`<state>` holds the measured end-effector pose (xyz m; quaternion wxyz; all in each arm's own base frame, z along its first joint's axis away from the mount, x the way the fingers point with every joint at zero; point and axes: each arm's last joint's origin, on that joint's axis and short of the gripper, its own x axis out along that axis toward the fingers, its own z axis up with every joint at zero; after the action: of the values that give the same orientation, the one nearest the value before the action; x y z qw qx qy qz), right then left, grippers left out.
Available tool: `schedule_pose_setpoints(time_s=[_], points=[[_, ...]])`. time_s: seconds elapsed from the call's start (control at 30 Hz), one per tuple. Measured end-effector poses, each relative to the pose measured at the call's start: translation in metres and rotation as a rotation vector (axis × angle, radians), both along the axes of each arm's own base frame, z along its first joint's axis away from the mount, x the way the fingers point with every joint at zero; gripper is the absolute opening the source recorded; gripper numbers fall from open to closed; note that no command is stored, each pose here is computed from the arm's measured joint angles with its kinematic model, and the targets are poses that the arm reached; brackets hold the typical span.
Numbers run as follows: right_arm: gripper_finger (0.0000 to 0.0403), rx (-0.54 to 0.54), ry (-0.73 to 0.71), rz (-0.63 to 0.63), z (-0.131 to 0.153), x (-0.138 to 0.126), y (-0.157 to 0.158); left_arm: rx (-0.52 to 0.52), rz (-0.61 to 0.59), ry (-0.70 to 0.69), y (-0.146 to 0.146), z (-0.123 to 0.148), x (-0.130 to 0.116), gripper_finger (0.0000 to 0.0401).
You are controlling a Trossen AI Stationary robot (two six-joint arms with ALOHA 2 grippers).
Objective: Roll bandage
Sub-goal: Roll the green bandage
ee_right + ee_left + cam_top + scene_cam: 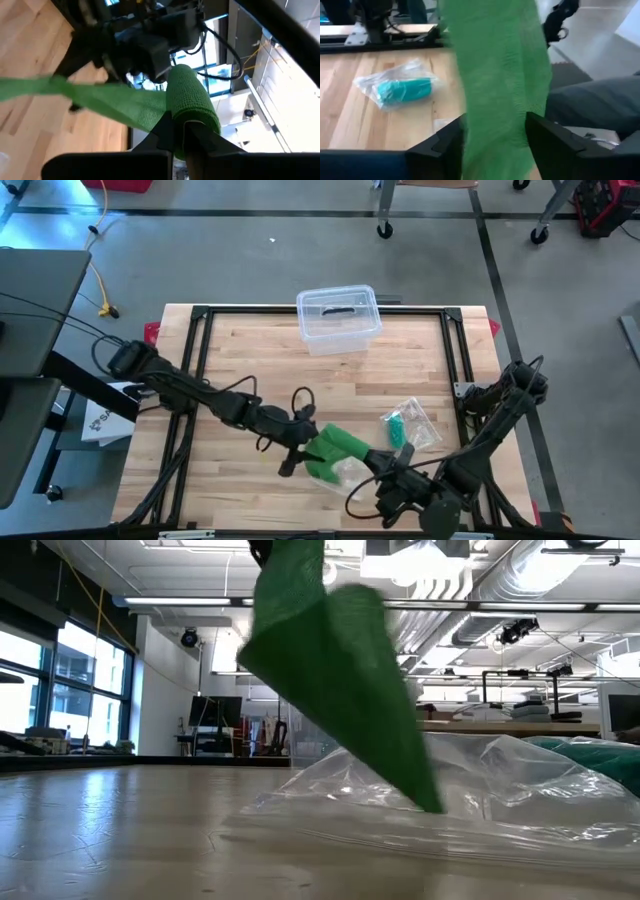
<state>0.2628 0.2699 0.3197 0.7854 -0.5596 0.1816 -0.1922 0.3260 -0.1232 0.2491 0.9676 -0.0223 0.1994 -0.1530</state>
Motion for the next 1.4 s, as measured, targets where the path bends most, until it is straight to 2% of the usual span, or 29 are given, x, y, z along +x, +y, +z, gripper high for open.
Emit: schedule_pose_setpoints(time_s=[0.1, 0.27, 0.5, 0.7, 0.83, 0.93, 1.03, 1.13, 1.23, 1.4], points=[[0.0009, 0.054, -0.032, -0.005, 0.000, 0.002, -0.001, 0.027, 0.028, 0.003, 0.001, -0.009, 0.006, 0.0208], [0.0009, 0.142, -0.084, 0.010, 0.002, -0.003, 0.005, 0.001, 0.165, -0.039, 0.012, -0.013, 0.017, 0.0215], [0.0009, 0.264, -0.177, 0.083, 0.015, -0.020, 0.024, 0.067, 0.050, -0.243, -0.009, -0.005, 0.020, 0.0215], [0.0009, 0.416, -0.283, 0.128, 0.030, -0.031, 0.035, 0.015, 0.073, -0.311, -0.014, -0.016, 0.031, 0.0215], [0.0009, 0.564, -0.352, 0.136, 0.031, -0.036, 0.038, 0.028, 0.066, -0.288, -0.004, -0.024, 0.038, 0.0215], [0.0009, 0.621, -0.374, 0.149, 0.033, -0.042, 0.041, -0.014, 0.002, -0.346, 0.003, -0.015, 0.039, 0.0215], [0.0009, 0.652, -0.388, 0.161, 0.034, -0.045, 0.044, -0.067, -0.086, -0.489, -0.001, 0.000, 0.037, 0.0215], [0.0009, 0.669, -0.399, 0.162, 0.035, -0.045, 0.043, -0.009, -0.078, -0.566, -0.010, 0.006, 0.033, 0.0215], [0.0009, 0.671, -0.400, 0.159, 0.035, -0.044, 0.043, 0.075, 0.003, -0.626, -0.018, 0.009, 0.030, 0.0215], [0.0009, 0.670, -0.393, 0.181, 0.035, -0.038, 0.040, 0.146, 0.069, -0.818, -0.023, 0.026, 0.022, 0.0215]])
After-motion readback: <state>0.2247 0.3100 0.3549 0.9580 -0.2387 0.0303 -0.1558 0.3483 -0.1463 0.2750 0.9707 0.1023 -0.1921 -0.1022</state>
